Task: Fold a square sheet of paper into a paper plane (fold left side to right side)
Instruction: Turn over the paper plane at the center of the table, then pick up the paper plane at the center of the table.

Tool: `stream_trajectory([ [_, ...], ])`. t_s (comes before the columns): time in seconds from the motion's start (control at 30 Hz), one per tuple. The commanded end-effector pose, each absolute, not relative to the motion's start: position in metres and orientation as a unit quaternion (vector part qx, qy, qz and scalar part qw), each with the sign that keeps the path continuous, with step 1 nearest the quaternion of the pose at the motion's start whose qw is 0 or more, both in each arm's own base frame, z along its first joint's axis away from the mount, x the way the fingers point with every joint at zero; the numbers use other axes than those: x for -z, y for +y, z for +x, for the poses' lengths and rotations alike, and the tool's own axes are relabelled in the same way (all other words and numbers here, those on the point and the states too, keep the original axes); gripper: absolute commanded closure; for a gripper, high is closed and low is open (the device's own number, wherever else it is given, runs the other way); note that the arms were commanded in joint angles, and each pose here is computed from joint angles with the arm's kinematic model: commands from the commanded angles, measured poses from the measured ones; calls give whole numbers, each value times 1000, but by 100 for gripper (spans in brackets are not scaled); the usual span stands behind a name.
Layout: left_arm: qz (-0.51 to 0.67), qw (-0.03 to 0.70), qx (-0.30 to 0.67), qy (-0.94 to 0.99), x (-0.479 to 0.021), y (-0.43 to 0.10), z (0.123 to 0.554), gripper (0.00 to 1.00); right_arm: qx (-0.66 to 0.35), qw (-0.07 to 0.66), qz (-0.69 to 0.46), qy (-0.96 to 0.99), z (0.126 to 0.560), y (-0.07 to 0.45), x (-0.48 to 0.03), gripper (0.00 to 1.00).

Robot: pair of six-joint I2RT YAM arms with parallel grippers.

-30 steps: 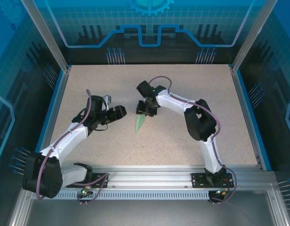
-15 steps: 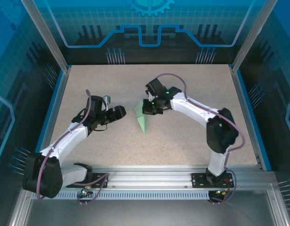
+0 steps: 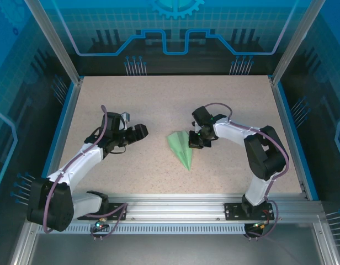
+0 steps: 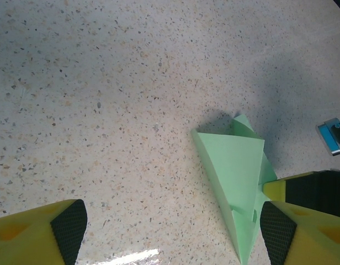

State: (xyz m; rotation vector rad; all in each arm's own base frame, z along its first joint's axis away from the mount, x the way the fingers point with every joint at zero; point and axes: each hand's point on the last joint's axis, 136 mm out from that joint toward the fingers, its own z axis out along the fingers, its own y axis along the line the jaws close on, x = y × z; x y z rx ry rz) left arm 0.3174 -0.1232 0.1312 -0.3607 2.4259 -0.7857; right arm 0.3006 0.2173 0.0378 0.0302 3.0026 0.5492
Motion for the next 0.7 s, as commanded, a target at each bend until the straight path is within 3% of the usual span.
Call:
stream_trajectory([
  [0.0,-128,295,292,901,-145,-121,327,14,-156,55,-13,986,302,207,-44,83],
  [0.07,-126,297,292,900,-147,-121,327,14,-134,69,-22,988,303,201,-54,75],
  [0.13,-123,301,293,899,-150,-121,328,14,-110,90,-44,989,302,198,-71,61],
  [0.37,-119,313,298,894,-158,-122,331,9,-114,84,-163,976,265,220,-101,38],
  [0.47,-119,316,298,893,-158,-121,332,8,-123,54,-189,973,248,231,-92,33],
  [0.67,-121,313,297,894,-156,-121,331,7,-105,22,-217,970,238,247,-69,32],
])
